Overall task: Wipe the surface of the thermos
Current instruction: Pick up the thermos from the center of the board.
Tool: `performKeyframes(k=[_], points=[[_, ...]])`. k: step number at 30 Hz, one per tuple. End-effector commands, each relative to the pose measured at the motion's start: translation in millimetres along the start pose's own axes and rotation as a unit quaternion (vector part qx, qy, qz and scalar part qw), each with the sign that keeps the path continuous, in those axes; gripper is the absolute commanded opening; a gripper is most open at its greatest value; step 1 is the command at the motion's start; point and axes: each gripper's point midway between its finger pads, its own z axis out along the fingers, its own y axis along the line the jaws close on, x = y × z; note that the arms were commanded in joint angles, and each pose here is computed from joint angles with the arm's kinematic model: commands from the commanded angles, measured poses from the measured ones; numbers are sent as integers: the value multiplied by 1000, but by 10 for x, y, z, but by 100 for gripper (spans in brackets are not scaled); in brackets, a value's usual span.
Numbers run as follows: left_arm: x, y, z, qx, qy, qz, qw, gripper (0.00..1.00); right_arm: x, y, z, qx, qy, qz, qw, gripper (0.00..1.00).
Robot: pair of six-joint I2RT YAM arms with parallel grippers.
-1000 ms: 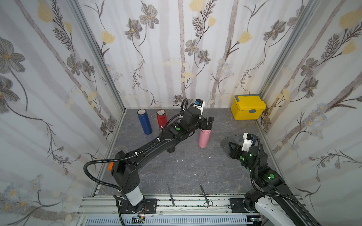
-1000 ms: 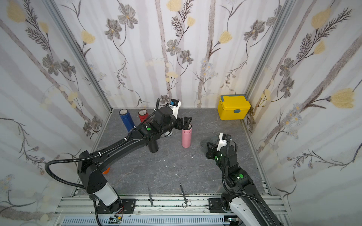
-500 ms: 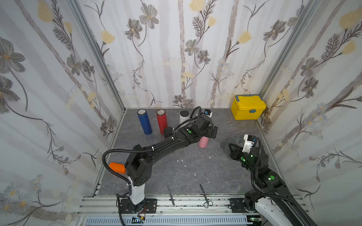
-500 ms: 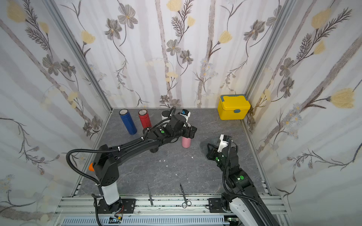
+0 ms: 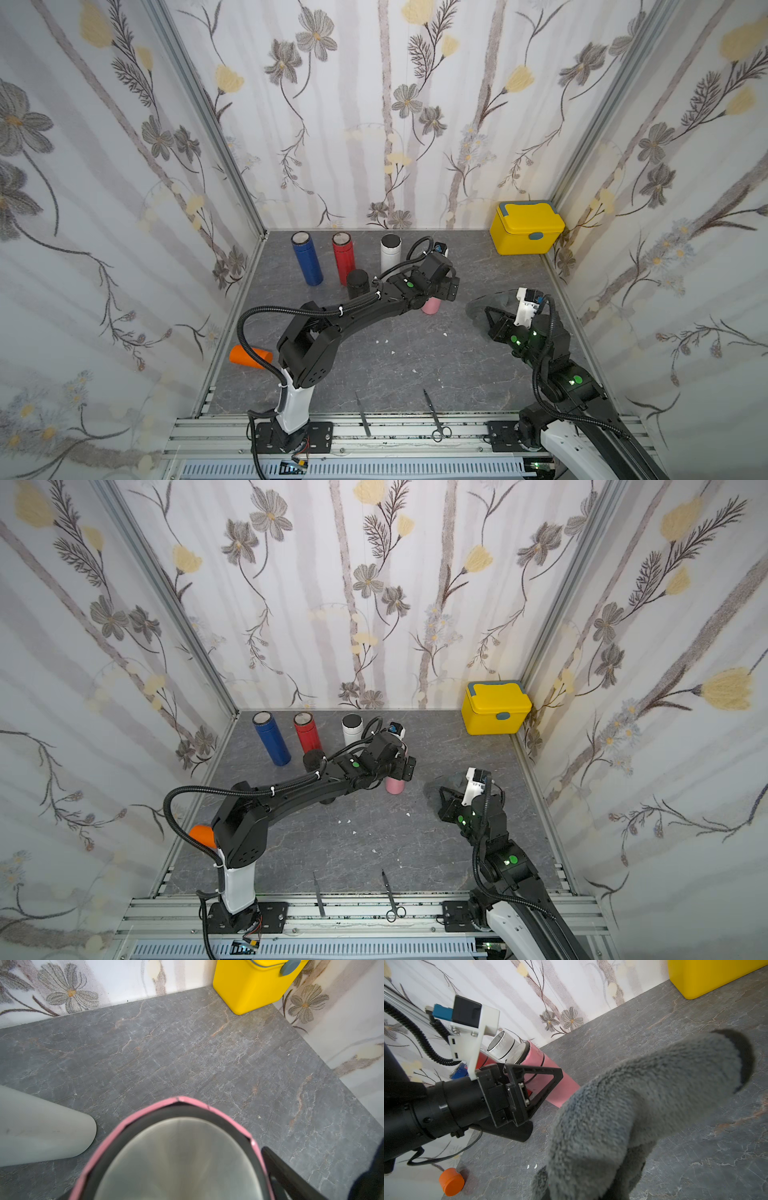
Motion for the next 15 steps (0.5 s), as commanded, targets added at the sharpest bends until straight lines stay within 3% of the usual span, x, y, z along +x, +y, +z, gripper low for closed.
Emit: performKeyframes(k=[1,11,13,15], points=[[-96,17,46,-11,-20,-3,1000,93,-56,53,-15,-14,-13,4,1000,0],[-139,50,78,-21,-31,3,999,65,-19,53,-6,-21,-11,4,1000,0],[-135,50,81,-23,-30,8,999,52,-2,70,2,-29,-9,1,1000,0],[-134,53,77,-22,-28,12,999,27,27,100,14,-43,-8,-2,999,0]])
